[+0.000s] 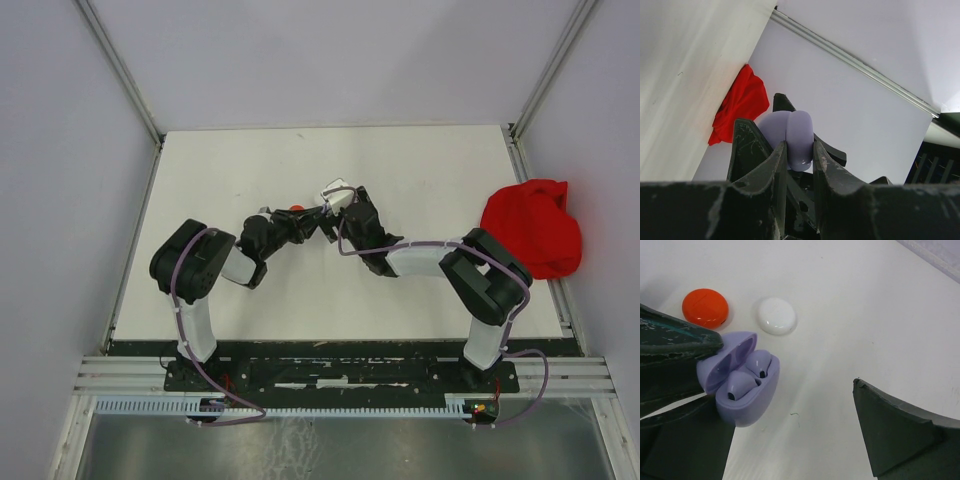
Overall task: Insert the wireless bluetooth earbuds into the charging case
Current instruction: Close the charging case, then place the charging case at the center of the board.
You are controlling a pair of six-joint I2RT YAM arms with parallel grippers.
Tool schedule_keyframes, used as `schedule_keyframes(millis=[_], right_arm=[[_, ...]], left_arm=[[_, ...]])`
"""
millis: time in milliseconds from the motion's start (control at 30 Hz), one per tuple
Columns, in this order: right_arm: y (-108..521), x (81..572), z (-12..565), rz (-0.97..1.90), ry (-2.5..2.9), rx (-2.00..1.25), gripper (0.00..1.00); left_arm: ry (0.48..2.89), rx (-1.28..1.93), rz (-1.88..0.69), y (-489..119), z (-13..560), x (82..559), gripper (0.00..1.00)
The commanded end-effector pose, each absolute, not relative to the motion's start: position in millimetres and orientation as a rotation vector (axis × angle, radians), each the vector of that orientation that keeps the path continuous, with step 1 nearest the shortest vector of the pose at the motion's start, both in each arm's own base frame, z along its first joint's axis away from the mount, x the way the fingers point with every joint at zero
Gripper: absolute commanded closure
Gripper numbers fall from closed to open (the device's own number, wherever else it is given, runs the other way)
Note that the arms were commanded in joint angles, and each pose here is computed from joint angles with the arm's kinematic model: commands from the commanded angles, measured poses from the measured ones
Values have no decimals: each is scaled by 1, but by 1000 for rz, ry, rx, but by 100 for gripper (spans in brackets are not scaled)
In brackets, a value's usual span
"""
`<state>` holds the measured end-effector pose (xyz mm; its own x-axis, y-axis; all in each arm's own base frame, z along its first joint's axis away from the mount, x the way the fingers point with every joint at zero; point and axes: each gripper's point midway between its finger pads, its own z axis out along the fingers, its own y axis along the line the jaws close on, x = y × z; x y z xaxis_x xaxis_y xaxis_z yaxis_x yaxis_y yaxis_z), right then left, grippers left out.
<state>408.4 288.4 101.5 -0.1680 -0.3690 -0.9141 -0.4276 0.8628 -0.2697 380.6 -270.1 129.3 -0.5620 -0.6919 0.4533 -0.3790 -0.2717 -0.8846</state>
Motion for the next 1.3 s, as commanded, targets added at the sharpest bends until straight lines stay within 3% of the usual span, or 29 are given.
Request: schedule_keyframes(millis=[0, 467, 867, 1267], right_arm=[[264, 422, 131, -40, 1720, -533, 1], [207, 402, 142, -93, 1809, -411, 1], [197, 383, 161, -4, 1870, -326, 1], [201, 379, 159, 121, 1929, -286, 1]], left_arm=[[1683, -1289, -1989, -269, 145, 374, 97], [1816, -1126, -1811, -256, 118, 381, 97], [1947, -880, -1425, -246, 85, 400, 97], [1986, -835, -1315, -242, 60, 404, 97]])
